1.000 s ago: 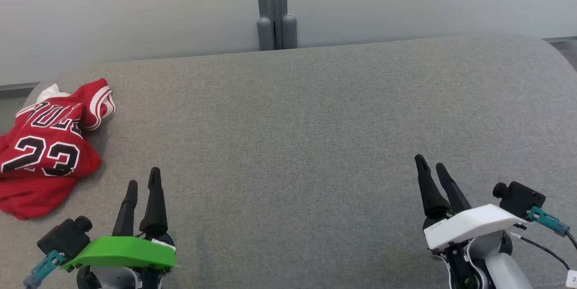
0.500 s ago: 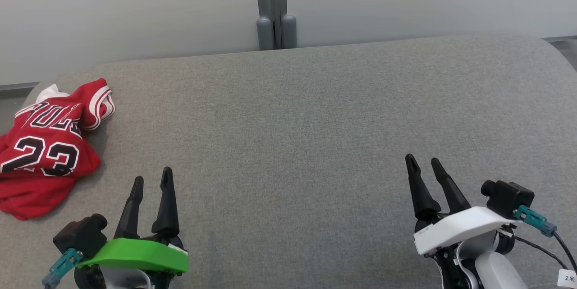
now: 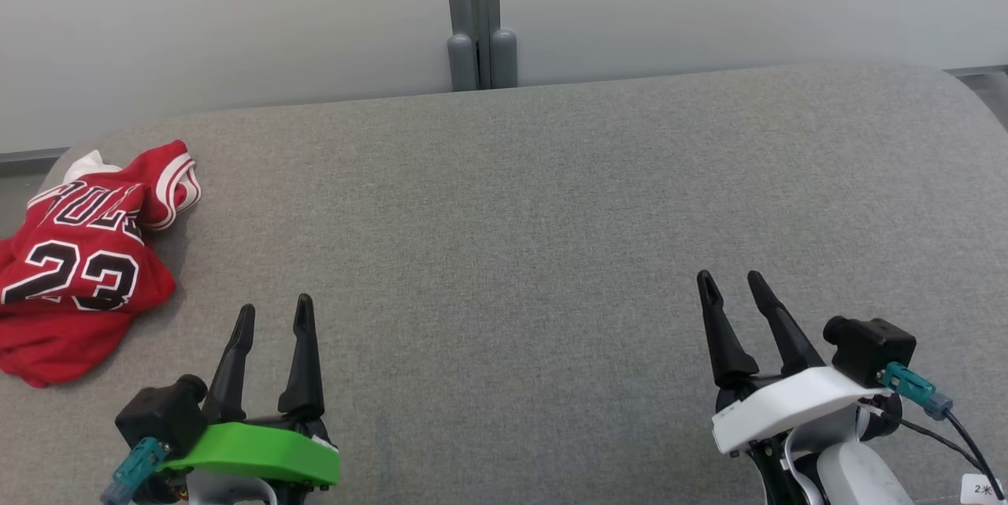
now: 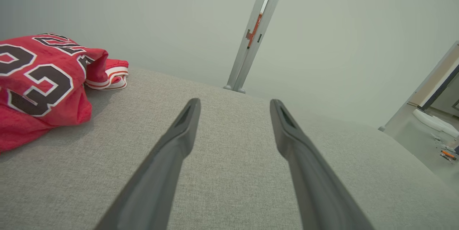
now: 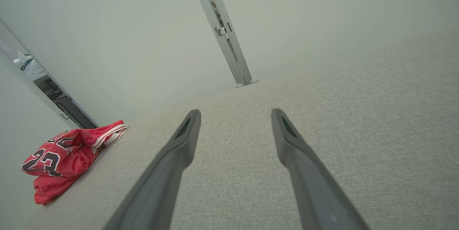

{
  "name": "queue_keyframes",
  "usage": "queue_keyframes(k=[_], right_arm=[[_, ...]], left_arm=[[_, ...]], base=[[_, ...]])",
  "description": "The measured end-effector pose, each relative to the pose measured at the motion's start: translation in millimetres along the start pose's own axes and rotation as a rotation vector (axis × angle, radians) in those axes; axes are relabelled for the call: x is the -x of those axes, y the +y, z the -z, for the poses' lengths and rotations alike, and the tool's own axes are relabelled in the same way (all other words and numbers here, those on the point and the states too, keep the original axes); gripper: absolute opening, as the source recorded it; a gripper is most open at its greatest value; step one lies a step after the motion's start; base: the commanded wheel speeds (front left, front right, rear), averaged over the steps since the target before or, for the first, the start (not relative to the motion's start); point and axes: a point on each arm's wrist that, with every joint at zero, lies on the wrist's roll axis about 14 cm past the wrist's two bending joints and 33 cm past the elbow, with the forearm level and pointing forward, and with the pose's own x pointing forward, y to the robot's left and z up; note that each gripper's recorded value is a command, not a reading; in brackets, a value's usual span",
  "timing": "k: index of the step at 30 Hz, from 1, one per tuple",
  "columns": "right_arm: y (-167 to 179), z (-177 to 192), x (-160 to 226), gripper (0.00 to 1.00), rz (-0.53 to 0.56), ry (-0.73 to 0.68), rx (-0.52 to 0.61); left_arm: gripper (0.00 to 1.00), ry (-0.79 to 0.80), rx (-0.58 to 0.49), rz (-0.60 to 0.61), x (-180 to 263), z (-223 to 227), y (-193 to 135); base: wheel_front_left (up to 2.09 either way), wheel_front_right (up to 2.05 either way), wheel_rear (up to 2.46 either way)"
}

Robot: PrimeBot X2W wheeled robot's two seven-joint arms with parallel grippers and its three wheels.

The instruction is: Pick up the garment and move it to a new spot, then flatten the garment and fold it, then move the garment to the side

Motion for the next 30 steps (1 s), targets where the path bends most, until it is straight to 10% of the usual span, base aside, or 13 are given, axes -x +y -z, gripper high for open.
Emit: queue_keyframes(k=[30], right_arm=[[-2.4,6.9,0.2,1.0,-0.027,0.003,0.248]], left_arm=[[1.0,-0.021,-0.17,-0.002,4.5,1.4,5.8]], base=[[0.0,0.0,0.0]])
